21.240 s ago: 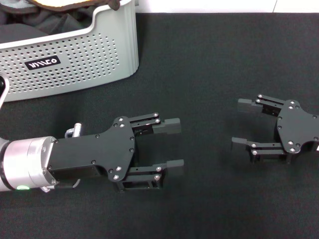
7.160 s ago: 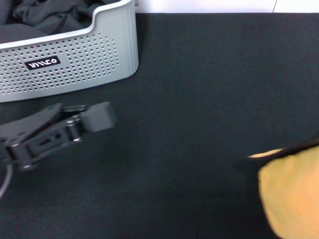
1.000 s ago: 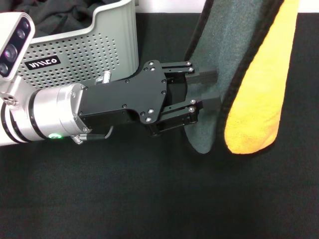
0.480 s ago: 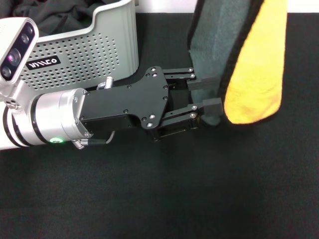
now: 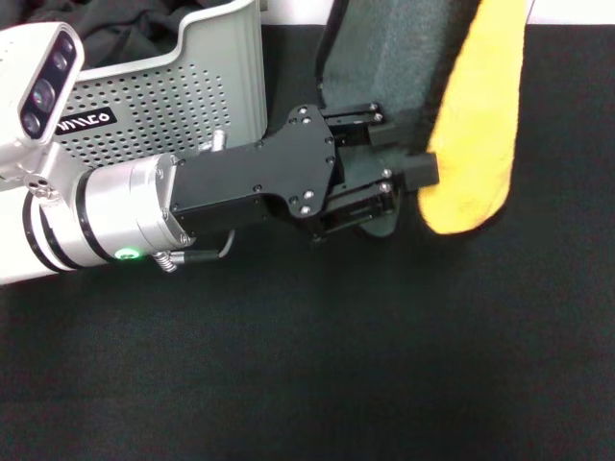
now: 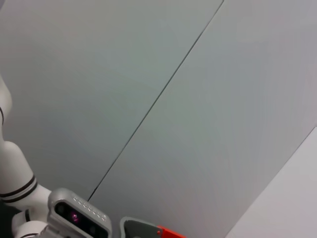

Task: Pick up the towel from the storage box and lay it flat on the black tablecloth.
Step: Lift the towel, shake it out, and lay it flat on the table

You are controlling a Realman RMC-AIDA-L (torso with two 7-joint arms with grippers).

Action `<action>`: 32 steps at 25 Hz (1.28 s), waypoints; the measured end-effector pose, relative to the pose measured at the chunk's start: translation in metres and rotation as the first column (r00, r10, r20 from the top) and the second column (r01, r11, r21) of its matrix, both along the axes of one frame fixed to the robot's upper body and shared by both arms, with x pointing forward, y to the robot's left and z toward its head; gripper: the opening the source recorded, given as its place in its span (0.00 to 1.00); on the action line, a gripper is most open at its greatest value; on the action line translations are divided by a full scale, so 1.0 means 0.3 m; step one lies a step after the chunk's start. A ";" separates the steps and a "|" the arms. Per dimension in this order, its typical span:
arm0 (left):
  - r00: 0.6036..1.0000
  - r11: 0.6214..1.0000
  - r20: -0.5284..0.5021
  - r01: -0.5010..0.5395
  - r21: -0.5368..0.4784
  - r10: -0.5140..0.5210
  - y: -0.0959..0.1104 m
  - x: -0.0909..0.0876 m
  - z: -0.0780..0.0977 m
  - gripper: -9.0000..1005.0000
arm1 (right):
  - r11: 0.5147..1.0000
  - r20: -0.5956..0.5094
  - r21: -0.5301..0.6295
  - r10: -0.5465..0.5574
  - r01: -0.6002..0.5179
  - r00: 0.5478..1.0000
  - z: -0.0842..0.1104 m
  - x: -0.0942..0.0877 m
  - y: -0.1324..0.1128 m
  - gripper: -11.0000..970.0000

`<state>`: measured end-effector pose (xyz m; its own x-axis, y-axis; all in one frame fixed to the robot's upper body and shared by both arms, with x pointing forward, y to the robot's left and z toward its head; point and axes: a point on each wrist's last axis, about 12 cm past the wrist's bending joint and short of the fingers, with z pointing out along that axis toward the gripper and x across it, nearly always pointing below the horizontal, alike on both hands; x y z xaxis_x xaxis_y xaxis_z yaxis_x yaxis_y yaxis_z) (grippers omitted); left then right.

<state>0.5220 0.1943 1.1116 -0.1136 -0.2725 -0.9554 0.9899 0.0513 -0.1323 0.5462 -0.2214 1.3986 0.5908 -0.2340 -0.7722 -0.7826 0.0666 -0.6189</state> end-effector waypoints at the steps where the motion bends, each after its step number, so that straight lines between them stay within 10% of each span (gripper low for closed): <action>1: 1.000 1.000 -0.001 -0.006 -0.002 0.006 0.002 0.000 -0.001 0.36 | 1.000 0.003 0.005 -0.006 0.006 1.000 0.002 0.001 -0.001 0.05; 32: 0.999 1.000 -0.031 -0.006 0.003 0.006 0.002 -0.018 -0.023 0.32 | 0.997 0.039 0.058 -0.054 0.052 0.998 0.025 0.006 0.009 0.05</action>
<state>0.5165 0.1949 1.1048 -0.1417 -0.2701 -0.9523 0.9849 0.0579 -0.1630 0.5479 -0.2187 1.4062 0.6100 -0.2220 -0.7606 -0.7513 0.1431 -0.6443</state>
